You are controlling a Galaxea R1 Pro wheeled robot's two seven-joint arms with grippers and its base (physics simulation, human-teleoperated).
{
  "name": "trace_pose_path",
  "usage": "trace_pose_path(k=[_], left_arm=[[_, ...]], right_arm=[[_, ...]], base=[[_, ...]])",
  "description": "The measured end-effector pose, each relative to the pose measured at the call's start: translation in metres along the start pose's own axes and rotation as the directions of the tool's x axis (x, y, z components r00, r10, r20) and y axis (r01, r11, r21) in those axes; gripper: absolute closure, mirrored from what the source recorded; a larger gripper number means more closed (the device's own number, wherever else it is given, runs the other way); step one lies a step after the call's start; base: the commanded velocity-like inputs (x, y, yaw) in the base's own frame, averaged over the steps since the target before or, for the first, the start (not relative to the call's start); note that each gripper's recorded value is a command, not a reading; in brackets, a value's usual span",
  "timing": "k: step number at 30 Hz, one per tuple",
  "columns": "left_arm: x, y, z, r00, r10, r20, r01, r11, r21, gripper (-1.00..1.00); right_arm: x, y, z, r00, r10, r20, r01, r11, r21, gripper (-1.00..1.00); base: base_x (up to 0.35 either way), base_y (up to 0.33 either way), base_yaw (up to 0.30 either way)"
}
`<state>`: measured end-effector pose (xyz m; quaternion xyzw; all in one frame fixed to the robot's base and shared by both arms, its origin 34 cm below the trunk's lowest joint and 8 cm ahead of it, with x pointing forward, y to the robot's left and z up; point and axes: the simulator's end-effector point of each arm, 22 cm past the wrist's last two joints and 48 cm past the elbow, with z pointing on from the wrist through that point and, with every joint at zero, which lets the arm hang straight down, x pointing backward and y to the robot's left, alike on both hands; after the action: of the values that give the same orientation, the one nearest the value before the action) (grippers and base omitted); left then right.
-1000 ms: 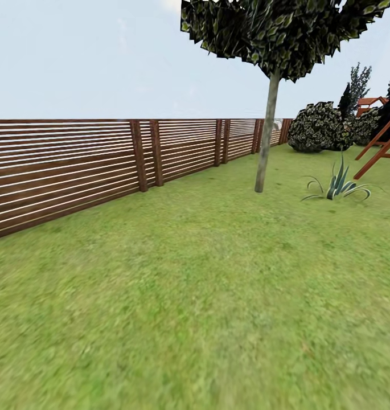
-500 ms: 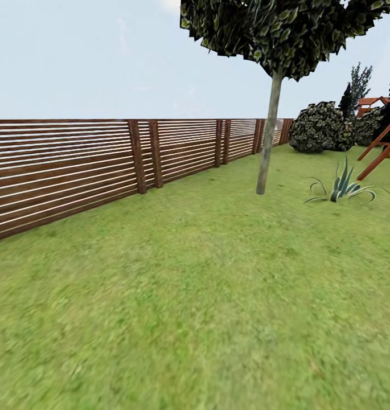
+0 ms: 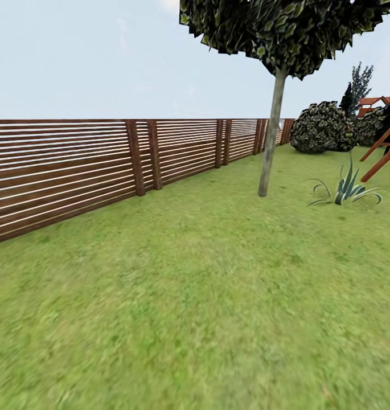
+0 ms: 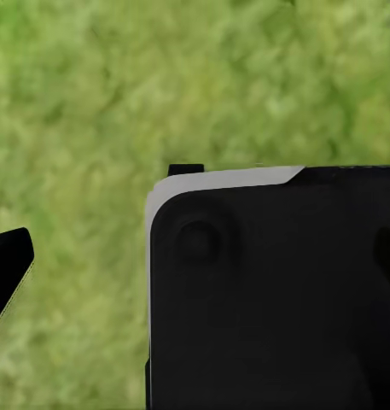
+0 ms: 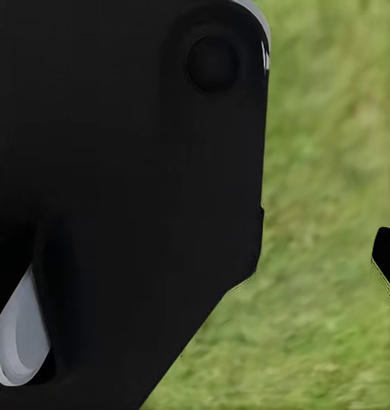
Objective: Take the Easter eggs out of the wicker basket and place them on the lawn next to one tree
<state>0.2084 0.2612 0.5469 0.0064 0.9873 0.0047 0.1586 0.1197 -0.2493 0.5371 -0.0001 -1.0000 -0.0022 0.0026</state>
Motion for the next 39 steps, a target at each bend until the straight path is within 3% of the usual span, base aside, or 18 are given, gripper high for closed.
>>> trace_pose_path(k=[39], left_arm=[[0.0, 0.0, 0.0, 1.0, -0.001, 0.0, 0.001, 1.0, 0.0, -1.0]], right_arm=[[-0.0002, 0.0, 0.0, 1.0, 0.0, 0.001, 0.0, 1.0, 0.0, -1.0]], base=[[0.338, 0.0, 0.0]])
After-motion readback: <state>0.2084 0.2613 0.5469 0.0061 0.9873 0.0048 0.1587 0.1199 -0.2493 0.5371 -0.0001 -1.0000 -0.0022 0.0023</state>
